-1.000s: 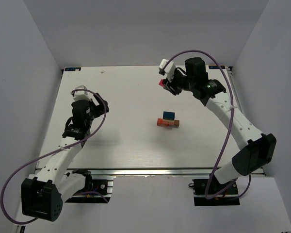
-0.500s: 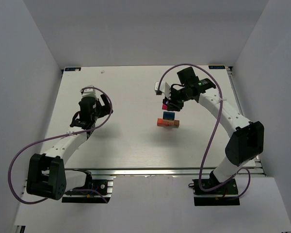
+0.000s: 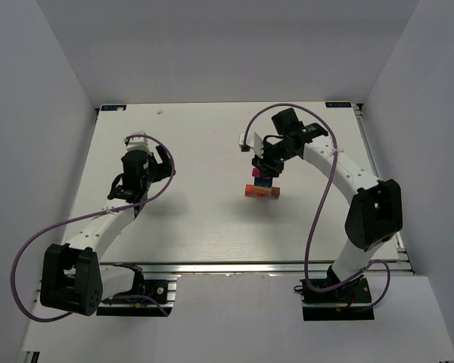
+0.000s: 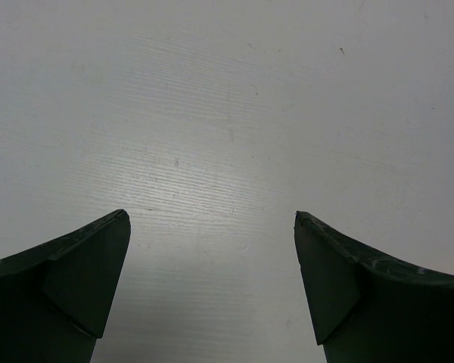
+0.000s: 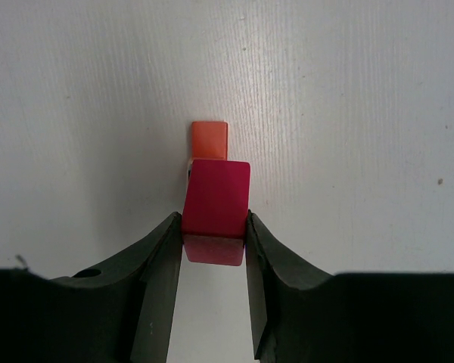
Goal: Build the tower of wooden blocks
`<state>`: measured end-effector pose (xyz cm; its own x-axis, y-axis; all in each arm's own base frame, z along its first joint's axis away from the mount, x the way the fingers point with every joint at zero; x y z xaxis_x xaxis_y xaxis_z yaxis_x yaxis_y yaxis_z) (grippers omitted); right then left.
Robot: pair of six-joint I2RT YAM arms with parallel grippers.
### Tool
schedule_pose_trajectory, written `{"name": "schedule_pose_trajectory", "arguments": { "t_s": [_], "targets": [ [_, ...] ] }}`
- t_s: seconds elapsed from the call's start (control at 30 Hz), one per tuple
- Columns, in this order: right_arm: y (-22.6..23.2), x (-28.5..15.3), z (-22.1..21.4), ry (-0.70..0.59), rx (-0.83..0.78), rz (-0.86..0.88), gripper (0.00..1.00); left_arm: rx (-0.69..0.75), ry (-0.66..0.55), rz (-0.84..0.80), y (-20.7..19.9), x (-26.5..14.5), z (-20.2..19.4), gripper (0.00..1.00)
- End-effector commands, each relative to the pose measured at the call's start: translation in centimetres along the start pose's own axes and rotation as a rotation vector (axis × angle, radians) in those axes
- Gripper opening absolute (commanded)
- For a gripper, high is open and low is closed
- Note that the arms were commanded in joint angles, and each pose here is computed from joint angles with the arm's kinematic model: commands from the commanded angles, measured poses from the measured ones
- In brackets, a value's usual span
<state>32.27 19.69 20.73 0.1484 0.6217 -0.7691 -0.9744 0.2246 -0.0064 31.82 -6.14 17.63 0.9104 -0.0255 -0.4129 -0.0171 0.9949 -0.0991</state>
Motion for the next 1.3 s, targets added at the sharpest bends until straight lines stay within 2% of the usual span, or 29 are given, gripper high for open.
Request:
{"name": "schedule_pose_trajectory", "arguments": {
  "t_s": [0.0, 0.4, 1.27],
  "targets": [
    [0.1, 0.2, -0.7, 0.018, 0.002, 0.018, 0.2, 0.001, -0.061, 0.011, 0.1, -0.5, 1.7, 0.98],
    [0.0, 0.1, -1.9, 0.041, 0.006, 0.003, 0.22, 0.005, -0.056, 0.022, 0.3, -0.4, 1.6, 0.98],
    [-0.7, 0.1, -0.6, -0.009, 0.012, 0.013, 0.26, 0.013, -0.045, -0.012, -0.1, -0.1, 1.4, 0.98]
  ]
}}
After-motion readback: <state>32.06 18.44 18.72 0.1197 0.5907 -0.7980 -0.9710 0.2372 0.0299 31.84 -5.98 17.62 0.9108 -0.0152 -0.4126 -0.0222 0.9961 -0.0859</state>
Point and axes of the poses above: each gripper's point midway between its finger pads, its own x axis out along the fingers, its own y axis along the line the jaws close on, z = x × y, the point moved 6 cm from there along -x, back along the fingers, and after that the axes turned 11 degrees about x, right-handed, at the moved point
